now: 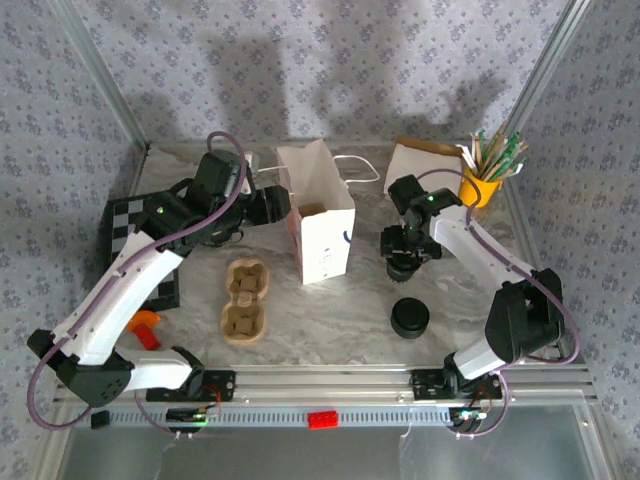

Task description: Pack the takeout coffee

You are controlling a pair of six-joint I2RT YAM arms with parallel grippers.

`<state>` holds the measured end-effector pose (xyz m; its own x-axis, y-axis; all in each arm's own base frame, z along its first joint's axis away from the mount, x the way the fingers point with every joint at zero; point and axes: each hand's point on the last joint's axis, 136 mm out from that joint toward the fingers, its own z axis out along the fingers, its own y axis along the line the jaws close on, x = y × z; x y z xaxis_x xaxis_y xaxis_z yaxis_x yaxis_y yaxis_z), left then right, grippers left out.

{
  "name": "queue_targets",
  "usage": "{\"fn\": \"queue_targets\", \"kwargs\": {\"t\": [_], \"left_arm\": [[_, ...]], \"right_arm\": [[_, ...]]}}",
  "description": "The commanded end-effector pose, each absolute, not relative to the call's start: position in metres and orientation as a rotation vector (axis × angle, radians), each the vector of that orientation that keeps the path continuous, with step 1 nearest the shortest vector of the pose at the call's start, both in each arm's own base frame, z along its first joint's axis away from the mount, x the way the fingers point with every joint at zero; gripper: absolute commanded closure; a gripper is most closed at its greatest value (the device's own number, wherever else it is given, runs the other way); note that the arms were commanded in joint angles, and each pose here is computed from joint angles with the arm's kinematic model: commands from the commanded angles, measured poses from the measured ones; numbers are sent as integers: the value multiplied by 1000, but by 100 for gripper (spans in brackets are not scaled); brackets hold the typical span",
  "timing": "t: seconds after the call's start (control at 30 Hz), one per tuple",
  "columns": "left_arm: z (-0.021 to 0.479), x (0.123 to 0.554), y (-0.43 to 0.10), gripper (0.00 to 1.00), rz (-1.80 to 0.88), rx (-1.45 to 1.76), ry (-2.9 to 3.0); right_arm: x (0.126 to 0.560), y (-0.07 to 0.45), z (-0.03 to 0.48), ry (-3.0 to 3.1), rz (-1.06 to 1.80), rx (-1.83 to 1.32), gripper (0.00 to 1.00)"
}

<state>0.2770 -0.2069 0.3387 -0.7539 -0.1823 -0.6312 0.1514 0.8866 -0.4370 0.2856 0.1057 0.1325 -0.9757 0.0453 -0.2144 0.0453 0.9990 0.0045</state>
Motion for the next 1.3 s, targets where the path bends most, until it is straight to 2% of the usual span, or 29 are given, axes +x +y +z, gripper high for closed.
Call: {"fn": "queue_targets", "kwargs": {"t": [0.0, 0.6, 0.7, 0.8, 1.27], "left_arm": [[348, 274, -208, 28, -629, 6, 2325], [348, 275, -206, 28, -617, 7, 2328], [348, 274, -207, 28, -619, 7, 2332], [349, 273, -207, 28, -621, 10, 2333], [356, 257, -206, 26, -617, 12, 2340]], "right_arm": [[288, 105, 136, 2935, -4, 120, 14], [288, 103, 128, 2985, -80, 149, 20], [286, 103, 128, 2992, -72, 147, 24], [287, 104, 133, 2980, -57, 131, 32], [272, 97, 166, 2992, -53, 67, 35]]}}
